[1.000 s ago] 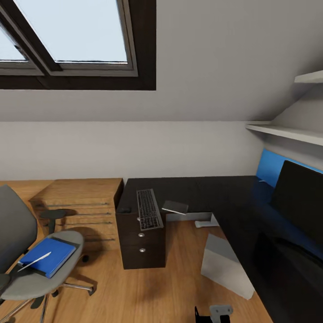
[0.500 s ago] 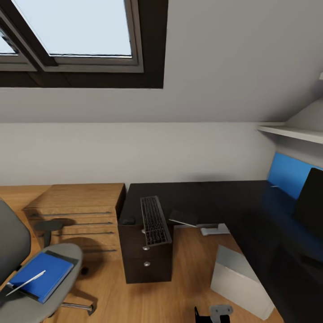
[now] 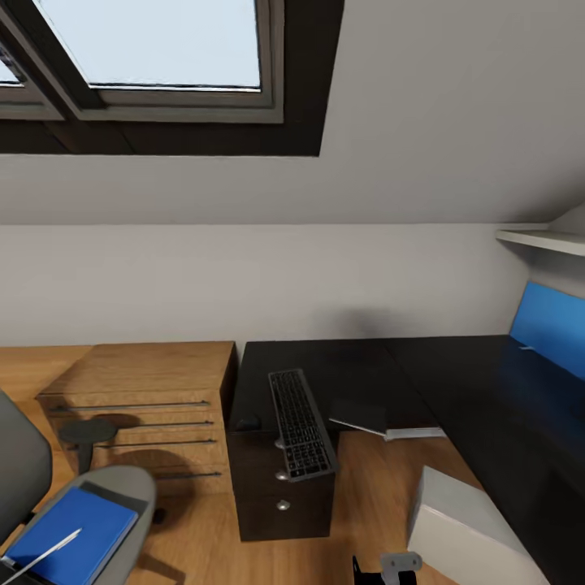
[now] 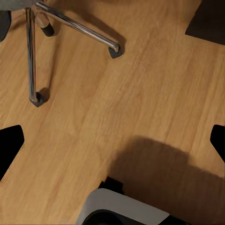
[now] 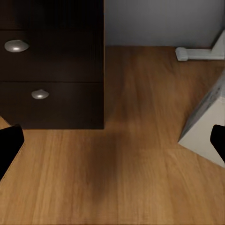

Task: In the bedroom, organize the workspace by keeping the computer under the desk, ensuring the monitor is on the desk, placing the keyboard on the desk next to the monitor, placing the mouse on the desk next to the keyboard, moving the folder from the swivel chair onto the desk next to the mouse, stacking the notebook on top of the folder with the pen on top of the notebook, and positioning the swivel chair next to the desk.

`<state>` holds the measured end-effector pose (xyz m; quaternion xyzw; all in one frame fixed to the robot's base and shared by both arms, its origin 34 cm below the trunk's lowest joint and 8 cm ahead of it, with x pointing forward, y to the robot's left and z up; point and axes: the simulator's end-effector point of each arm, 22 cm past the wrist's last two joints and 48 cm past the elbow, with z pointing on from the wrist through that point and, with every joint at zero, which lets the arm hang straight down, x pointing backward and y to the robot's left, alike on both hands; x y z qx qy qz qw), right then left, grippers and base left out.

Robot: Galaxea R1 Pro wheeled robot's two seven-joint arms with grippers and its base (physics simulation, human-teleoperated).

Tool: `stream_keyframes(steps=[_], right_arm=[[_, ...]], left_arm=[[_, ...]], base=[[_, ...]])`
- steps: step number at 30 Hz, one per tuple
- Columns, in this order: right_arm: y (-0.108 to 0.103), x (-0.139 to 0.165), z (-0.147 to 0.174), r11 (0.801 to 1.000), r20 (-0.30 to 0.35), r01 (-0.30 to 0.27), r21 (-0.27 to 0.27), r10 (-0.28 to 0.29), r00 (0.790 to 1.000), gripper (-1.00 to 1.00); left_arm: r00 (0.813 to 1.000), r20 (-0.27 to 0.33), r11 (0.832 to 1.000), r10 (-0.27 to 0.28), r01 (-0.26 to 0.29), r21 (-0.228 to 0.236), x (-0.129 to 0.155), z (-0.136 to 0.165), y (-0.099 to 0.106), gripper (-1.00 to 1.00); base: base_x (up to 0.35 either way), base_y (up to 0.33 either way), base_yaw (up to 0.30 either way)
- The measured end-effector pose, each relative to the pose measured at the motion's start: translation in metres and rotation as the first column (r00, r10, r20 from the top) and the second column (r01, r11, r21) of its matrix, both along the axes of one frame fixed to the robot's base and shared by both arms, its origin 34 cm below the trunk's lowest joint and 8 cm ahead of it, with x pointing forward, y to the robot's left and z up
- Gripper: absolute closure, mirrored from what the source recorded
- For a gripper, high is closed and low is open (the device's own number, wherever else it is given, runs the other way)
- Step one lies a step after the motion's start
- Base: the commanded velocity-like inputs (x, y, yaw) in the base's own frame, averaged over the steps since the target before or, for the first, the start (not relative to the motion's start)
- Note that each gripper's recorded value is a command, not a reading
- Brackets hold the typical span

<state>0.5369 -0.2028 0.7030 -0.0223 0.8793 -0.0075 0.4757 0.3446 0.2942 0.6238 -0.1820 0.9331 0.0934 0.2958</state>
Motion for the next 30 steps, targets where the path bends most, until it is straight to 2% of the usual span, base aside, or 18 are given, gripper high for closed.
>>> stream_keyframes(steps=[5,12,16,25,29,30], right_arm=[[0.000,0.000,0.000,1.000,0.000,0.000,0.000,0.000,1.000,-1.00],[0.000,0.001,0.000,1.000,0.000,0.000,0.000,0.000,1.000,-1.00],[0.000,0.001,-0.002,1.000,0.000,0.000,0.000,0.000,1.000,-1.00],[0.000,0.003,-0.013,1.000,0.001,0.000,0.000,0.000,1.000,-1.00],[-0.001,0.004,-0.018,1.000,0.001,0.001,-0.001,-0.001,1.000,-1.00],[-0.001,0.004,-0.019,1.000,0.001,0.001,-0.001,-0.001,1.000,-1.00]], left_arm=[[1.000,0.001,1.000,-0.002,0.002,-0.002,0.000,0.000,0.000,-1.00],[0.999,0.031,1.000,-0.006,0.007,-0.005,0.009,0.005,-0.004,-1.00],[0.996,0.083,0.999,-0.008,0.010,-0.033,0.030,0.013,-0.017,-1.00],[0.989,0.147,0.998,-0.004,0.013,-0.060,0.057,0.019,-0.027,-1.00],[0.984,0.175,0.999,-0.008,0.017,-0.051,0.069,0.023,-0.014,-1.00],[0.981,0.195,0.999,-0.013,0.022,-0.042,0.078,0.028,-0.005,-1.00]], base=[[0.243,0.158,0.000],[0.024,0.014,0.000],[0.001,0.001,0.000],[0.000,0.000,0.000],[0.000,0.000,0.000],[0.000,0.000,0.000]])
